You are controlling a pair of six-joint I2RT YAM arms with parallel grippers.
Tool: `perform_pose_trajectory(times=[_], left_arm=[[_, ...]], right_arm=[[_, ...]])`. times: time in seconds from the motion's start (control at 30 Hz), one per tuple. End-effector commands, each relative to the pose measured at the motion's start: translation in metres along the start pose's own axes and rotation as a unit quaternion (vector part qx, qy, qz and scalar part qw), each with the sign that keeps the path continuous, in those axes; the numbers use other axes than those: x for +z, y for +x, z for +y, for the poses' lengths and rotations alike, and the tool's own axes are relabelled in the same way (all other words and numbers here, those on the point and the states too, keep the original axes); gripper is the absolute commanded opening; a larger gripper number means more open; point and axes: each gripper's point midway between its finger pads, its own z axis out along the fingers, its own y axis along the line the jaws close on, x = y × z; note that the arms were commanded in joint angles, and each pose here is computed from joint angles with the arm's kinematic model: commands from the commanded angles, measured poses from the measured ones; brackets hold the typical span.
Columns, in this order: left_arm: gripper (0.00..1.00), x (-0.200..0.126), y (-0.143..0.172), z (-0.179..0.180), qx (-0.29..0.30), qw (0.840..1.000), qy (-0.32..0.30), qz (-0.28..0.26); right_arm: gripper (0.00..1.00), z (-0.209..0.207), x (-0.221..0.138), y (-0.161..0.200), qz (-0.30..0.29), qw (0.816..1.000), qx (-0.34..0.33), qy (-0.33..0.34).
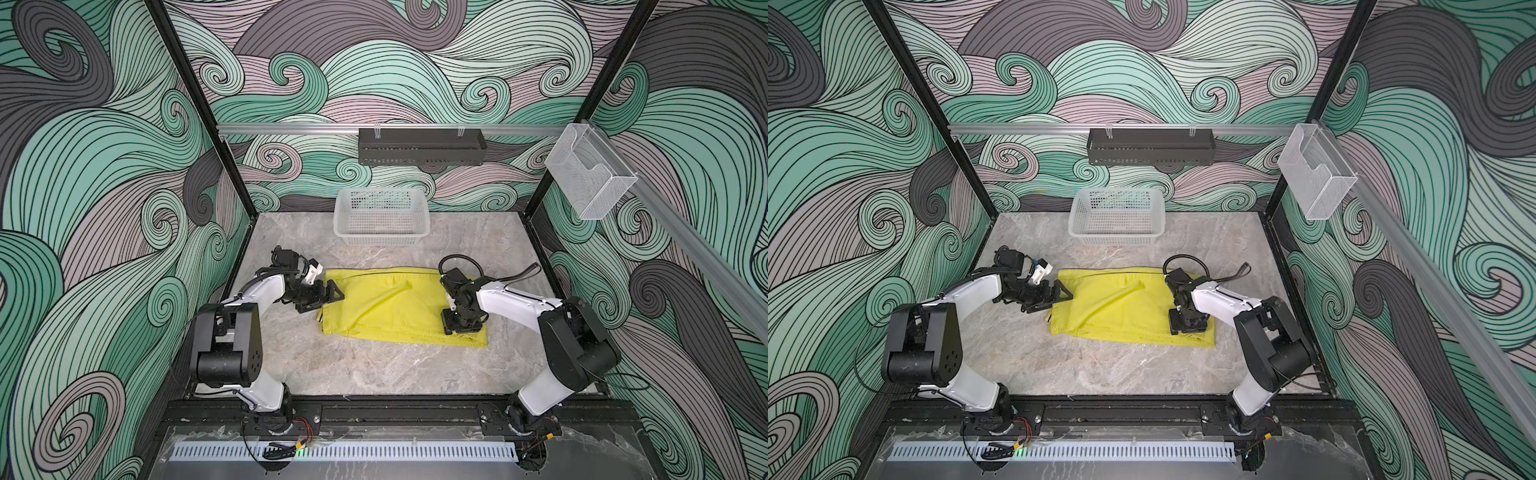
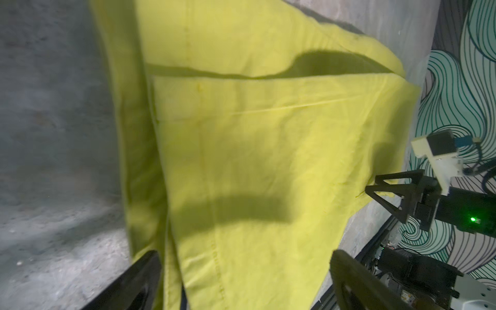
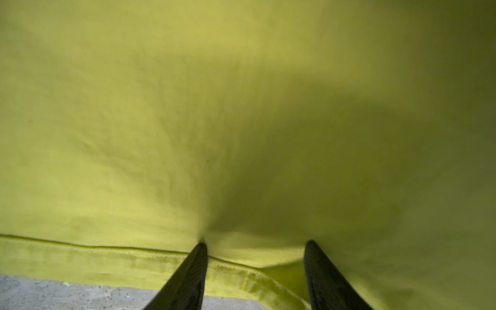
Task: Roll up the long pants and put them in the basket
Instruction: Adjust the long pant at the center of the board.
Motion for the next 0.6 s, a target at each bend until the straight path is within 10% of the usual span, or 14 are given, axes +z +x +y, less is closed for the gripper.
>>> perform_pose_trajectory(times=[0.0,0.57], left_arm=[[0.99,-0.005,-0.006,0.009,0.001,0.999,-0.034,-0.012],[0.99,0.006,-0.003,-0.043,0.017,0.998,0.055,-0.008]], right_arm=[[0.60,-0.029,0.009,0.035,0.066,0.997,0.025,0.036],[0.59,-0.027,0.009,0.023,0.084,0.996,0.020,0.007]])
